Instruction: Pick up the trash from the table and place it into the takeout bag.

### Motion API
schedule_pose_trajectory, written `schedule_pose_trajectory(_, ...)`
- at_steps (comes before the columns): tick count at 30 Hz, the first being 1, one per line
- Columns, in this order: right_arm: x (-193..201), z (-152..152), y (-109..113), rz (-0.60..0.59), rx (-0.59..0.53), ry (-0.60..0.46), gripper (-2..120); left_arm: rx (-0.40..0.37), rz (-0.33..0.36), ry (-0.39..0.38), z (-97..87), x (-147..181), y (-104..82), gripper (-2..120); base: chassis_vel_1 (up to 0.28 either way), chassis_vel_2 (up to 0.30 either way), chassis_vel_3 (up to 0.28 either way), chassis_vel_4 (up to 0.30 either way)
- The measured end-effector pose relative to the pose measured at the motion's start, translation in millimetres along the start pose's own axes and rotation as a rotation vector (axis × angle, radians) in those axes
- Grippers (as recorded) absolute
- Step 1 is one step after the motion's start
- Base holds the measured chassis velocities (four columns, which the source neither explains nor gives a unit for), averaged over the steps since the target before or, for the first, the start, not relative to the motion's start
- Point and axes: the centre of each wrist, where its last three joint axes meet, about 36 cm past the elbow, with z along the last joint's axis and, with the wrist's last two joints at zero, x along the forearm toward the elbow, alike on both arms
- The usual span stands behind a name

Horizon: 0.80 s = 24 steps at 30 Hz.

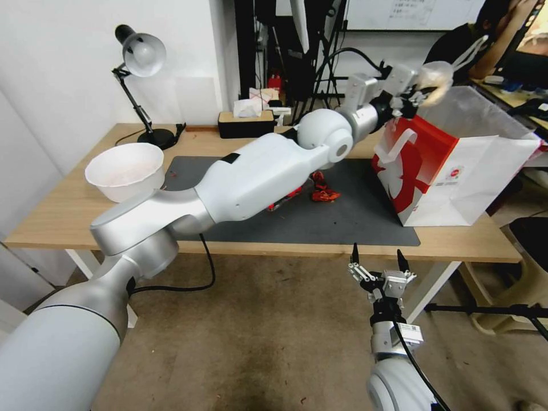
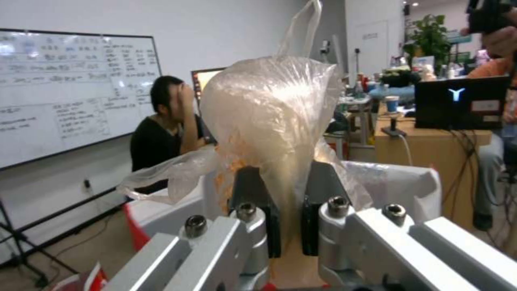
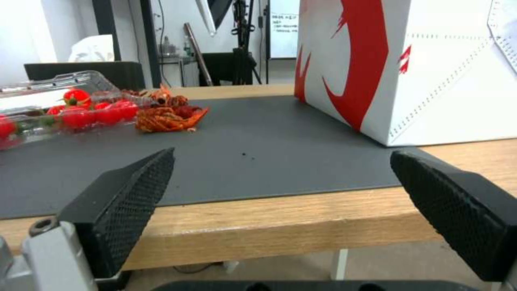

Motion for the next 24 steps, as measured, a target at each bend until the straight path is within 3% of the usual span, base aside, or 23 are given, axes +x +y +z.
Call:
schedule_pose_trajectory(13, 1.0, -0.1, 1.2, 0.003, -0.004, 0.002, 100, -0.011, 0.063, 0.02, 14.2, -18.7, -25.0, 5, 0.0, 0.0, 0.0, 0.0)
schedule_pose_trajectory(24, 0.3, 0.2, 0.7, 0.005, -0.003, 0.0, 100, -0.029, 0.082, 0.028, 14.6, -25.5, -32.8, 5, 0.0, 0.0, 0.0, 0.0)
